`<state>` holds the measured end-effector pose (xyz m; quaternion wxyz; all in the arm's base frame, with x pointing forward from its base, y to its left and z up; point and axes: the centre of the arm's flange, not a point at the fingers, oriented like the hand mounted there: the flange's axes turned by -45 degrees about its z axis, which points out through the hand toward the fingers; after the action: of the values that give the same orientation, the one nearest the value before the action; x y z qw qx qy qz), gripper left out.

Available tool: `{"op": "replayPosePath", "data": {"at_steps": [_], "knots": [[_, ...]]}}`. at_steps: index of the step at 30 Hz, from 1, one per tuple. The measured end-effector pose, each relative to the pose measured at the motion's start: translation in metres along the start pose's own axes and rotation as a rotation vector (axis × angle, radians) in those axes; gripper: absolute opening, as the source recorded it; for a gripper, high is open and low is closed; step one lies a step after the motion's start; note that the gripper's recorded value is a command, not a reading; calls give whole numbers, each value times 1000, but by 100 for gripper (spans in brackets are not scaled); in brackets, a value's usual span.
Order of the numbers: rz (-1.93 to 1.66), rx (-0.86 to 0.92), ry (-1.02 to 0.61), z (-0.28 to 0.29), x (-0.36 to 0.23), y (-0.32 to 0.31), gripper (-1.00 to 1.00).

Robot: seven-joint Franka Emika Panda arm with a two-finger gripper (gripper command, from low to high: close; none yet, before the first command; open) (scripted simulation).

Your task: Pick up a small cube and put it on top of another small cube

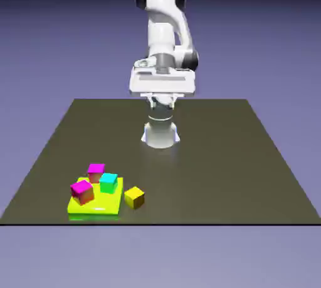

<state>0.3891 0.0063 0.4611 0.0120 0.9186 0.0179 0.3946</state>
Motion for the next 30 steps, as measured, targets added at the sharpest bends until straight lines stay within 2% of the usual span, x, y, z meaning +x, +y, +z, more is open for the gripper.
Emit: {"op": "replayPosePath", "data": {"at_steps": [14, 30], "knots": [[101, -186, 124, 1, 7, -21, 0], [203, -362, 166, 58, -24, -31, 0]]}}
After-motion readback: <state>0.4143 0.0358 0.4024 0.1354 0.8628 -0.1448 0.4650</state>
